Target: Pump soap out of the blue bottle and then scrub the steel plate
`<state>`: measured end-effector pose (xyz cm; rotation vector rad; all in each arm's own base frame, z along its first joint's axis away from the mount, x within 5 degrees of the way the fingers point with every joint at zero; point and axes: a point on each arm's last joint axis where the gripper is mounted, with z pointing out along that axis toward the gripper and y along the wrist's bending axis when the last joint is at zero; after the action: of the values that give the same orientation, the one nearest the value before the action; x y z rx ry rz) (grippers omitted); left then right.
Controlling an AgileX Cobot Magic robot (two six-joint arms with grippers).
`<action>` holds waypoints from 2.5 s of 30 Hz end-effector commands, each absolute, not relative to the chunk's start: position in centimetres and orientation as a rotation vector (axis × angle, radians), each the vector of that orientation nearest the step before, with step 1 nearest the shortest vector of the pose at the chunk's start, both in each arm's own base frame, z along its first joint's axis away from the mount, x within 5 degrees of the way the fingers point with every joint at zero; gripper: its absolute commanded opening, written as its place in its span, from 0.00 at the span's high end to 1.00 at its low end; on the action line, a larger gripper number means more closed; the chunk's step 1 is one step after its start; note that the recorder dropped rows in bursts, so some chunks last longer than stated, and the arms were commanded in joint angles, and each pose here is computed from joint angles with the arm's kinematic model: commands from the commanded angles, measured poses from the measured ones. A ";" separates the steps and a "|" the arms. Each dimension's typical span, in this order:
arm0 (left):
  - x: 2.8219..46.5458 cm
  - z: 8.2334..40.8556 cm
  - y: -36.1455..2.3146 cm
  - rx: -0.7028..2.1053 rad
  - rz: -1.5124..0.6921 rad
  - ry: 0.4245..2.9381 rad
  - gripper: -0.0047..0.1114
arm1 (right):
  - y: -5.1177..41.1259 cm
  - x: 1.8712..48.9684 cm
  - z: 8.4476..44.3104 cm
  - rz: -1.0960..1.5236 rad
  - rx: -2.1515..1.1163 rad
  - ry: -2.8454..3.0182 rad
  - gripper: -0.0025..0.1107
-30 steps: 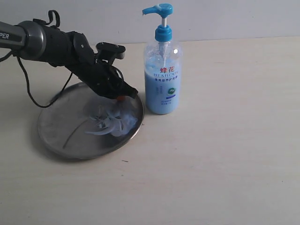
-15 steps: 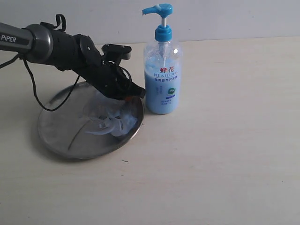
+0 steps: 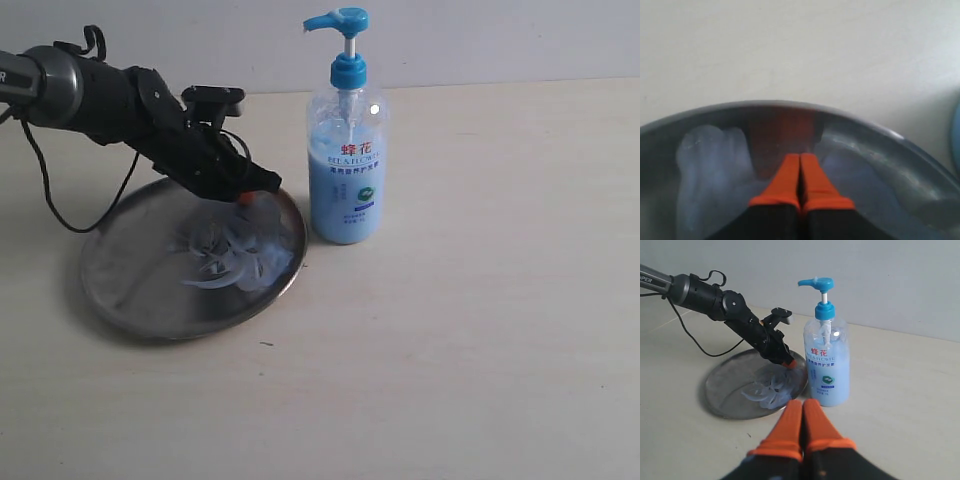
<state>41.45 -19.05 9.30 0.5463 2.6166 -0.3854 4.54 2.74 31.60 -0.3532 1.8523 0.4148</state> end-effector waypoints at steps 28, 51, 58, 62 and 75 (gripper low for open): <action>33.9 25.6 -15.5 0.560 -0.413 2.390 0.96 | 2.6 4.5 31.5 0.390 -0.366 1.846 0.98; 15.7 35.0 -8.0 0.536 -0.401 1.957 0.96 | 2.5 4.8 31.2 0.344 -0.376 1.833 0.98; 9.6 35.6 -5.7 0.520 -0.410 1.787 0.96 | 2.5 5.0 31.5 0.351 -0.364 1.793 0.98; 6.8 35.0 -4.6 0.504 -0.419 1.705 0.96 | 2.6 5.0 31.9 0.357 -0.354 1.756 0.98; 1.8 31.6 -2.4 0.442 -0.415 1.480 0.96 | 2.6 5.1 32.0 0.360 -0.350 1.745 0.98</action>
<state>2.22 -2.69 31.98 0.4692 1.5298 -0.4172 5.06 2.59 31.98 -0.3445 1.7571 0.3673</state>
